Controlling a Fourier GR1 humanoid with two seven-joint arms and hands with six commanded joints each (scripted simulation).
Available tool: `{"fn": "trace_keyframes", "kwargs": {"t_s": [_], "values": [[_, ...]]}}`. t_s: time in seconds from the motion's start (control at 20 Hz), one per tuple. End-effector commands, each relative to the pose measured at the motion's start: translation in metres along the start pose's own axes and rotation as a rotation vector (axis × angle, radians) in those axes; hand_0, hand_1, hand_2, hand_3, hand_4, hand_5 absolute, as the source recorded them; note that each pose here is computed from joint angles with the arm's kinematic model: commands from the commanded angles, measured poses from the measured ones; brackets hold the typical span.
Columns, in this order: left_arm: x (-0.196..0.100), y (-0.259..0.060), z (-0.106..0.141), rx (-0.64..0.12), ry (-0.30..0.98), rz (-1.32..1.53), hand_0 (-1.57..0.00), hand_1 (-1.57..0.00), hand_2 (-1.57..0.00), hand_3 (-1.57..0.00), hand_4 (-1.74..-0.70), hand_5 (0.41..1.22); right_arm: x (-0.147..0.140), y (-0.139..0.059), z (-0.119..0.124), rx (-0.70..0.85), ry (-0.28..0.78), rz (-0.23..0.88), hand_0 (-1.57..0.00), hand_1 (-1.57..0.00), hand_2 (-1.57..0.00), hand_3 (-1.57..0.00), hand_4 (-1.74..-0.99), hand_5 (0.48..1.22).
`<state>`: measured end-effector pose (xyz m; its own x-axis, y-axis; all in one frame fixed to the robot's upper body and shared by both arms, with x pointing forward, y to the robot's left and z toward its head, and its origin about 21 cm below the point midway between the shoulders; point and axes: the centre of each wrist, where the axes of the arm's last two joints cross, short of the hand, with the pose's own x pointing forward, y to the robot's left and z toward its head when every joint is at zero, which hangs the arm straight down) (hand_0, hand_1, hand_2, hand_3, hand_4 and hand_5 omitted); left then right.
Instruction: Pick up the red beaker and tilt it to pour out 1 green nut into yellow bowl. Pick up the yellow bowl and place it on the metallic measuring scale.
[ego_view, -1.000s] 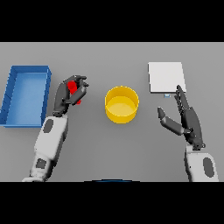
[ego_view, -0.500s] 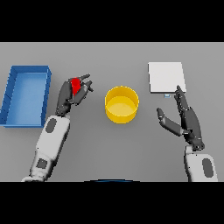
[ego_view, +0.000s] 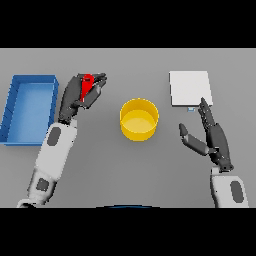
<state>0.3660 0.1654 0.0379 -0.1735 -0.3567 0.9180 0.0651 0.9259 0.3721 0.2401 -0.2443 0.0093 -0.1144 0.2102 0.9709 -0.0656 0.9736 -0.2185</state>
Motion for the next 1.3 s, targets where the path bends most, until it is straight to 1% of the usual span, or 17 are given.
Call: {"fn": "trace_keyframes", "kwargs": {"t_s": [0.0, 0.1, 0.15, 0.25, 0.35, 0.45, 0.55, 0.6, 0.65, 0.75, 0.85, 0.9, 0.95, 1.05, 1.1, 1.15, 1.25], "values": [[0.005, 0.001, -0.002, -0.014, 0.0, -0.041, -1.57, -1.57, -1.56, -1.56, -1.62, 1.174, 0.0, 0.002, 0.0, 0.007, 0.005, 0.003, 0.0, 0.0, 0.0, 0.0, -1.277, 0.664], [0.01, 0.001, -0.004, -0.035, 0.002, -0.092, -1.57, -1.57, -1.56, -1.56, -1.62, 1.165, 0.001, -0.003, 0.001, 0.007, 0.011, 0.016, 0.0, 0.0, 0.0, 0.0, -1.277, 0.672], [0.012, 0.001, -0.005, -0.043, 0.002, -0.109, -1.57, -1.57, -1.56, -1.56, -1.62, 1.158, 0.001, -0.002, 0.003, 0.008, 0.013, -0.003, 0.0, 0.0, 0.0, 0.0, -1.277, 0.675], [0.017, 0.0, -0.008, -0.055, -0.001, -0.138, -1.57, -1.57, -1.56, -1.56, -1.62, 1.14, -0.002, 0.002, 0.002, 0.008, 0.023, 0.005, 0.0, 0.0, 0.0, 0.0, -1.277, 0.679], [0.023, 0.0, -0.01, -0.086, -0.024, -0.227, -1.57, -1.57, -1.57, -1.56, -1.66, 1.126, -0.001, 0.003, 0.002, 0.004, 0.011, 0.005, 0.0, 0.0, 0.0, 0.0, -1.273, 0.686], [0.034, -0.003, -0.018, -0.143, -0.037, -0.367, -1.57, -1.57, -1.57, -1.57, -1.69, 1.124, 0.001, 0.004, 0.002, 0.005, 0.02, -0.016, 0.0, 0.0, 0.0, 0.0, -1.274, 0.688], [0.047, -0.006, -0.026, -0.2, -0.072, -0.521, -1.57, -1.57, -1.57, -1.57, -1.71, 1.133, 0.001, 0.004, 0.003, 0.002, 0.019, -0.005, 0.0, 0.0, 0.0, 0.0, -1.276, 0.689], [0.05, -0.008, -0.028, -0.232, -0.08, -0.601, -1.57, -1.57, -1.57, -1.57, -1.71, 1.136, 0.0, 0.004, 0.006, -0.001, 0.02, -0.003, 0.0, 0.0, 0.0, 0.0, -1.28, 0.69], [0.053, -0.01, -0.028, -0.261, -0.088, -0.672, -1.57, -1.57, -1.57, -1.57, -1.72, 1.145, 0.0, 0.004, 0.005, 0.003, 0.025, 0.0, 0.0, 0.0, 0.0, 0.0, -1.284, 0.692], [0.06, -0.016, -0.033, -0.337, -0.097, -0.81, -1.57, -1.57, -1.57, -1.57, -1.73, 1.172, 0.0, 0.002, 0.004, 0.0, 0.023, 0.01, 0.0, 0.0, 0.0, 0.0, -1.29, 0.695], [0.064, -0.021, -0.036, -0.421, -0.112, -0.927, -1.57, -1.57, -1.57, -1.57, -1.73, 1.19, 0.002, 0.004, 0.006, -0.001, 0.011, 0.022, 0.0, 0.0, 0.0, 0.0, -1.29, 0.695], [0.066, -0.021, -0.038, -0.45, -0.112, -0.979, -1.57, -1.57, -1.57, -1.57, -1.73, 1.196, 0.001, 0.001, 0.006, -0.003, 0.016, 0.012, 0.0, 0.0, 0.0, 0.0, -1.29, 0.694], [0.074, -0.023, -0.042, -0.467, -0.107, -1.037, -1.57, -1.57, -1.57, -1.57, -1.68, 1.201, 0.002, 0.005, 0.007, -0.005, 0.023, 0.01, 0.0, 0.0, 0.0, 0.0, -1.293, 0.69], [0.085, -0.027, -0.047, -0.534, -0.116, -1.145, -1.57, -1.57, -1.57, -1.57, -1.61, 1.208, -0.001, 0.004, 0.006, -0.006, 0.049, -0.018, 0.0, 0.0, 0.0, 0.0, -1.284, 0.678], [0.088, -0.031, -0.048, -0.571, -0.118, -1.197, -1.57, -1.57, -1.57, -1.48, -1.63, 1.211, 0.001, 0.003, 0.005, -0.01, 0.043, -0.031, 0.0, 0.0, 0.0, 0.0, -1.278, 0.672], [0.088, -0.032, -0.053, -0.59, -0.111, -1.258, -1.57, -1.57, -1.57, -1.4, -1.65, 1.213, -0.001, 0.006, 0.005, -0.013, 0.055, -0.046, 0.0, 0.0, 0.0, 0.0, -1.279, 0.661], [0.102, -0.04, -0.057, -0.627, -0.107, -1.36, -1.57, -1.57, -1.57, -1.33, -1.68, 1.216, 0.0, 0.004, 0.002, -0.019, 0.051, -0.062, 0.0, 0.0, 0.0, 0.0, -1.283, 0.644]]}}
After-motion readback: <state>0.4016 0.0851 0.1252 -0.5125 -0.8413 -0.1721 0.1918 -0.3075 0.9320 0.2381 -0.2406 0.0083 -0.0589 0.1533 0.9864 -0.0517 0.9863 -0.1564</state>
